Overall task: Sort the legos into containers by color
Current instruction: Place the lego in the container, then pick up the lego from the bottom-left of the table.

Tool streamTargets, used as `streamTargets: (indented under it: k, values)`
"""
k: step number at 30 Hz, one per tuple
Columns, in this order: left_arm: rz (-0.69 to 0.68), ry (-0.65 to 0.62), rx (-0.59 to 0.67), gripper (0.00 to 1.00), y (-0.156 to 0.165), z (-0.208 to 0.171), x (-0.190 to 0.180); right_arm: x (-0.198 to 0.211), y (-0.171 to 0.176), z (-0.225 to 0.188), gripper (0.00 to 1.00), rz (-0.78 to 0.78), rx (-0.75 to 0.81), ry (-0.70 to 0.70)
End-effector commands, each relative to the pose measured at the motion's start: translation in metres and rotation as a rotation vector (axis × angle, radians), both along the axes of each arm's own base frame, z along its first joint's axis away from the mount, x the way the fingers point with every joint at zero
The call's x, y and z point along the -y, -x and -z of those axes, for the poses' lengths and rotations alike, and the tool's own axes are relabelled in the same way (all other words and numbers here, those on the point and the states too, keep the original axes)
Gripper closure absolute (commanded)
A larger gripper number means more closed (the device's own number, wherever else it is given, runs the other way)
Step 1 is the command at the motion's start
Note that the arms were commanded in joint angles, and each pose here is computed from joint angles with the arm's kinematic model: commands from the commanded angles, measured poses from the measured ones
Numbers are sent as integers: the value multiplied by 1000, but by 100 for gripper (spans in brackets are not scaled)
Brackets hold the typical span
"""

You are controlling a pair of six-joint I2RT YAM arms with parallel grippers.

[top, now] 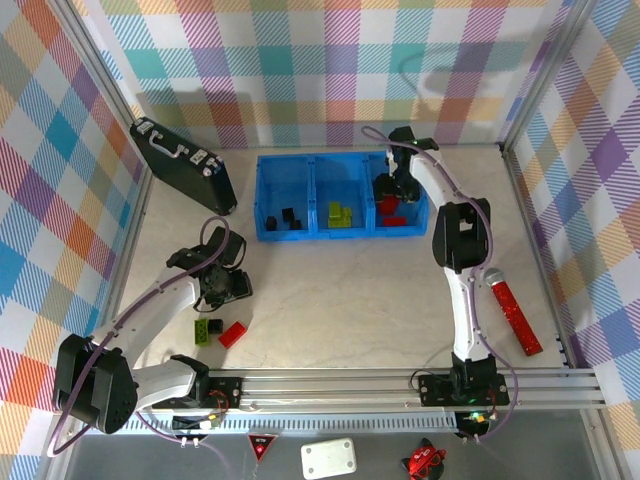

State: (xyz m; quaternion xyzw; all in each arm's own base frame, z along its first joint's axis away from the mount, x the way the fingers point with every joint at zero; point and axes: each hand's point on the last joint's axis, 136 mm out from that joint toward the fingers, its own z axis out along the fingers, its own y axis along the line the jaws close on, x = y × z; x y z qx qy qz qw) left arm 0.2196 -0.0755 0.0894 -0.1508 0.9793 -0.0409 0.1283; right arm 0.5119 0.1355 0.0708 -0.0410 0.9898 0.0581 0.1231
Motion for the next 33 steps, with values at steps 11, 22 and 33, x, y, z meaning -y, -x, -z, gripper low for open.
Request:
streamTargets:
  k: [11,22,33]
  values:
    - [-236,-104,-48,50,22,4,-35,-8,49,-98,24,9,149,-157]
    - [-449,-96,-71,36,57,12,-57,-24,86,-113,24,-8,179,-323]
    - [-726,100,-113,14,64,22,-59,-34,100,-135,24,-39,206,-414]
